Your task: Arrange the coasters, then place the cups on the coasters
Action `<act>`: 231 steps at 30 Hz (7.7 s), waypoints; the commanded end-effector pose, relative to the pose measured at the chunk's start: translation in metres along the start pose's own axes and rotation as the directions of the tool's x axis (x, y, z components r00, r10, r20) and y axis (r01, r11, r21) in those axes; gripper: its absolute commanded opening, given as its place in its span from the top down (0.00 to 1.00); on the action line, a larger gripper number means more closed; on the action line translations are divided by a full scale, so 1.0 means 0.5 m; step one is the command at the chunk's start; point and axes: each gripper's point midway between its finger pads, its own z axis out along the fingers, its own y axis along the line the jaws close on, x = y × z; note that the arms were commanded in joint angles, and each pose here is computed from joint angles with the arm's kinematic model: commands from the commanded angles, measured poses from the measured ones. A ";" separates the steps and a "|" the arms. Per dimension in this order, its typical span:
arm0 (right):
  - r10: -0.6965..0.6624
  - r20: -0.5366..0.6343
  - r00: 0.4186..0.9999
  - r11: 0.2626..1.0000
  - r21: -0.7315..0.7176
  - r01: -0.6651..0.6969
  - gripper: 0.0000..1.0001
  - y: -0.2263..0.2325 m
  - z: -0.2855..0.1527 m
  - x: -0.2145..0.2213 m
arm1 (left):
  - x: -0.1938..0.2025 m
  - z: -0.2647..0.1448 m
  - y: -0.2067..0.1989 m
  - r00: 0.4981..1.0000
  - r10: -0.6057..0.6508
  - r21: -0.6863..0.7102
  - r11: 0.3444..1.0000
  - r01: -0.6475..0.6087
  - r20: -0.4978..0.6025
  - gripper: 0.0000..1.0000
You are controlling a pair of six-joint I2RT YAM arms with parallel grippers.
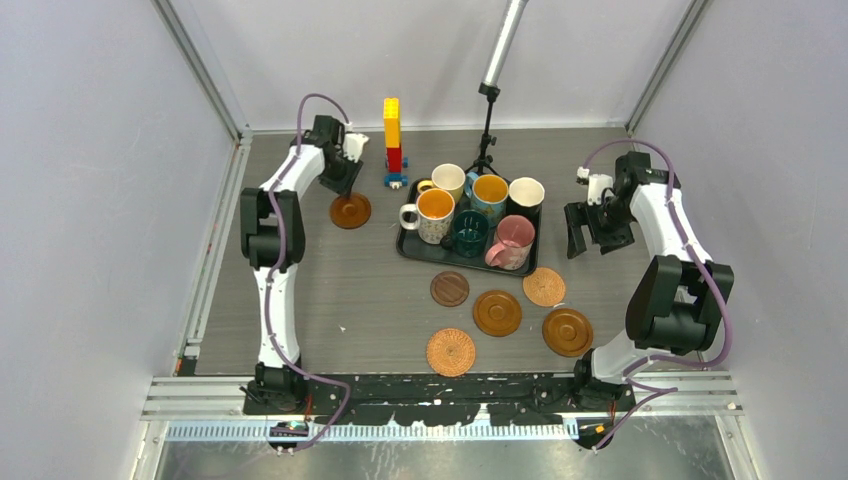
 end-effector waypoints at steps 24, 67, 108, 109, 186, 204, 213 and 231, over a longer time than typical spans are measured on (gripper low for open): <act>0.012 0.081 0.997 1.000 0.002 -0.012 0.16 0.000 -0.034 -0.037 | 0.035 -0.373 -0.282 0.935 0.166 0.231 0.942 -0.245 0.314 0.28; 0.078 0.045 0.996 0.996 -0.035 -0.076 0.16 -0.006 -0.028 0.038 | 0.091 -0.159 -0.955 0.688 0.653 0.303 0.617 -0.726 0.317 0.28; 0.141 0.051 0.989 0.988 -0.069 -0.137 0.16 -0.009 -0.008 0.011 | 0.245 -0.131 -0.837 0.659 0.741 0.347 0.590 -0.729 0.125 0.38; 0.142 0.048 0.989 0.988 -0.070 -0.138 0.16 -0.008 -0.007 0.012 | 0.247 -0.133 -0.831 0.657 0.743 0.345 0.589 -0.731 0.123 0.38; 0.176 0.058 0.983 0.981 -0.098 -0.170 0.17 -0.014 -0.007 -0.033 | 0.391 -0.173 -0.146 0.971 0.193 0.163 0.972 -0.170 -0.139 0.30; 0.172 0.070 0.983 0.983 -0.084 -0.166 0.17 -0.021 -0.013 -0.043 | 0.279 -0.097 -0.165 0.986 0.125 0.134 0.985 -0.111 -0.108 0.55; 0.175 0.070 0.982 0.982 -0.090 -0.168 0.17 -0.020 -0.011 -0.046 | 0.242 -0.089 -0.147 0.990 0.105 0.110 0.989 -0.094 -0.097 0.55; 0.052 -0.063 0.997 0.995 -0.083 -0.058 0.18 -0.014 -0.054 0.040 | 0.091 -0.338 -0.491 0.901 0.349 0.330 0.845 -0.421 0.257 0.23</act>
